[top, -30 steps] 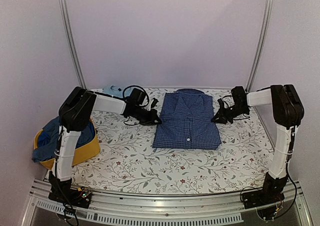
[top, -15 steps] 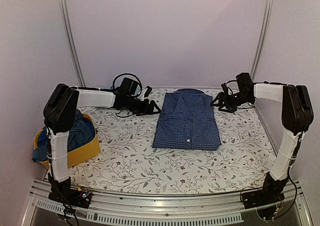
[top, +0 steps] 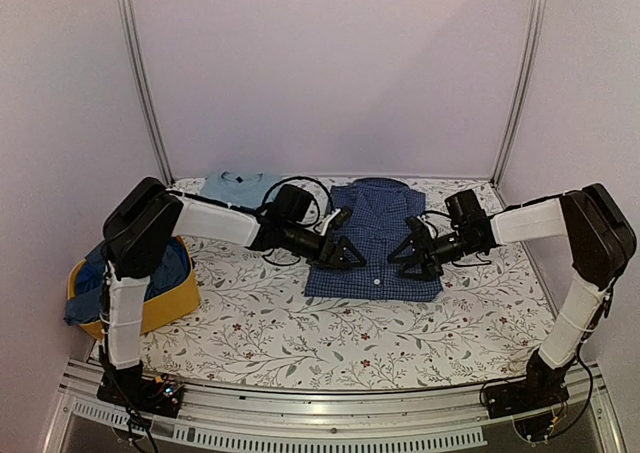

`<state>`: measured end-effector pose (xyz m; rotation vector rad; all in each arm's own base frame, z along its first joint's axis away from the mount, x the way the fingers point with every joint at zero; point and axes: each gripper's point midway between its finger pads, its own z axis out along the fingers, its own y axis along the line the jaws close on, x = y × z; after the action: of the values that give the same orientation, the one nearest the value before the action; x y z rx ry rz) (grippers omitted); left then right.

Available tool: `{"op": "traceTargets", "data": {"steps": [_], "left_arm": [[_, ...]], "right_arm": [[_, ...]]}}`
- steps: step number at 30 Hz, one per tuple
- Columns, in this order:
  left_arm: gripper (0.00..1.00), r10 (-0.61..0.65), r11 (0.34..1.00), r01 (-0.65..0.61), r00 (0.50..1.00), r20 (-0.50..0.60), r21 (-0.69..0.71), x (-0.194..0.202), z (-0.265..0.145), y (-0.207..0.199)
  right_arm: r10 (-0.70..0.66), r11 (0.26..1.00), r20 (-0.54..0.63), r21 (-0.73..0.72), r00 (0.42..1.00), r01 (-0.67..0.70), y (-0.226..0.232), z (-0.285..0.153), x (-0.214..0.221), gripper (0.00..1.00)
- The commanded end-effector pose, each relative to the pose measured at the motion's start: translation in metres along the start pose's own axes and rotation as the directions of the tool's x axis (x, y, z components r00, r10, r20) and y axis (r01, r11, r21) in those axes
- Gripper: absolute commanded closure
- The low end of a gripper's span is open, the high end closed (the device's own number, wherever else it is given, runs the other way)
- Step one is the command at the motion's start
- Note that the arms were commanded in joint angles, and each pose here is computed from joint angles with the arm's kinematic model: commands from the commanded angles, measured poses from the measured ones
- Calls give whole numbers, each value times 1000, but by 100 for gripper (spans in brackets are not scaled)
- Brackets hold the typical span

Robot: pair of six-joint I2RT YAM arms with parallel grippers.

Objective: Fold and stack the mixed laundry pile
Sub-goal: Smooth out the 2/3-rectangle-folded shirt at the center of the board.

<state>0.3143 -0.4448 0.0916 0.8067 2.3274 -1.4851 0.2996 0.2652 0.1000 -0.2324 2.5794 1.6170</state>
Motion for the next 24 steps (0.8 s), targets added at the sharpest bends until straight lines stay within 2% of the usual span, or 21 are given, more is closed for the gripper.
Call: {"op": "traceTargets", "data": {"steps": [1,3,7,13,19,24], "left_arm": [[20,-104,995,104,993,47,6,-11,13,38],[22,-98,995,98,993,58,12,-16,13,39],[23,-43,999,45,997,71,-31,-26,-2,32],[23,-57,989,75,987,147,-125,-46,-45,59],[23,-26,981,62,980,196,-181,-70,-74,71],[22,-59,976,94,983,175,-199,-61,-74,78]], "right_arm": [[45,999,25,-3,999,-45,-32,9,-25,39],[45,999,21,23,999,-45,-45,16,-36,44],[-5,999,50,38,999,3,-28,10,-63,47],[-41,996,59,83,997,36,-27,14,-97,56],[11,980,28,200,1000,-17,-55,18,-98,58],[-3,976,-5,216,1000,4,-61,26,-93,57]]}}
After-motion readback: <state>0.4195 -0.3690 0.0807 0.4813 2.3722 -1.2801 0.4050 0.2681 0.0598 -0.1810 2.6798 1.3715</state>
